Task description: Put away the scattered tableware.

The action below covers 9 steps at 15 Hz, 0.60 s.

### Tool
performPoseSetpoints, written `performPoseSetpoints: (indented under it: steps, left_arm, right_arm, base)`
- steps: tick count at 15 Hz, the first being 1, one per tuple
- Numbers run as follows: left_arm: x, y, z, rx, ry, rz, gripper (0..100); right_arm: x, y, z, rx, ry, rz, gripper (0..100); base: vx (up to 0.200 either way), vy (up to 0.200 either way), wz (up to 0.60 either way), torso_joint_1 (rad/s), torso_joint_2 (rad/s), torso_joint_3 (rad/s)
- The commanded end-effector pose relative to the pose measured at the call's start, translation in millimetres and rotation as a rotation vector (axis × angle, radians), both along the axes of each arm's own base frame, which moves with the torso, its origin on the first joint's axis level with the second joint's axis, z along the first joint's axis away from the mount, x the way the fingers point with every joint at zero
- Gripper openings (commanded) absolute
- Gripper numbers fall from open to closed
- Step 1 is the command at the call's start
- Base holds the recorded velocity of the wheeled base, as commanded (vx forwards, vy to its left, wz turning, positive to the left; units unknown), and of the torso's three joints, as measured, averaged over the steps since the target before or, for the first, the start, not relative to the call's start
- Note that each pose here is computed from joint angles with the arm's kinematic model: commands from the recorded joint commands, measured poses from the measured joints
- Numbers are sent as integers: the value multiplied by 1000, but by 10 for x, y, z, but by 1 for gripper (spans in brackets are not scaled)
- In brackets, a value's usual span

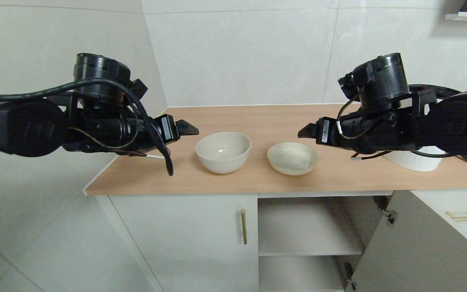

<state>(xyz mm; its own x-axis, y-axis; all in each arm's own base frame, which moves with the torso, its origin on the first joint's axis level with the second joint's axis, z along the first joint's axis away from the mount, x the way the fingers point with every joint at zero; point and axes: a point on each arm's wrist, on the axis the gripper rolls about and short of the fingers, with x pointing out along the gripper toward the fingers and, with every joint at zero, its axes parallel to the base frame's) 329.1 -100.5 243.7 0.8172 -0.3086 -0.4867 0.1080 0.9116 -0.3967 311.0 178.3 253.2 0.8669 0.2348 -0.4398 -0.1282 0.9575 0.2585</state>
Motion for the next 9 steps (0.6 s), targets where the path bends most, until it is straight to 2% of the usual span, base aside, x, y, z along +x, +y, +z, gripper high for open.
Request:
performPoseSetpoints:
  steps: [1, 3, 5, 6, 7, 8, 9]
  left_arm:
    - [276, -79, -163, -26, 47, 25, 100]
    - [322, -98, -153, -37, 42, 32, 100]
    - [363, -110, -214, -17, 51, 55, 100]
    - [467, -130, -330, 26, 62, 92, 100]
    - [535, -144, -407, 55, 68, 109, 100]
    - [571, -159, -453, 69, 74, 113, 100]
    - [600, -174, -477, 69, 75, 112, 100]
  right_arm:
    - [39, 21, -58, -9, 13, -3, 100]
    - [30, 15, -30, -1, -1, -8, 100]
    - [23, 10, -23, -1, -2, -8, 100]
    - [27, 12, -29, -3, -1, -8, 100]
    - [24, 17, -29, -3, -1, -7, 100]
    - [23, 16, -33, -4, 0, -7, 100]
    - [20, 15, -27, -3, -1, -7, 100]
  base:
    - [0, 0, 0, 0, 0, 0]
    - [0, 0, 0, 0, 0, 0]
    - [0, 0, 0, 0, 0, 0]
    - [0, 0, 0, 0, 0, 0]
    - [0, 0, 0, 0, 0, 0]
    - [0, 0, 0, 0, 0, 0]
    - [0, 0, 0, 0, 0, 0]
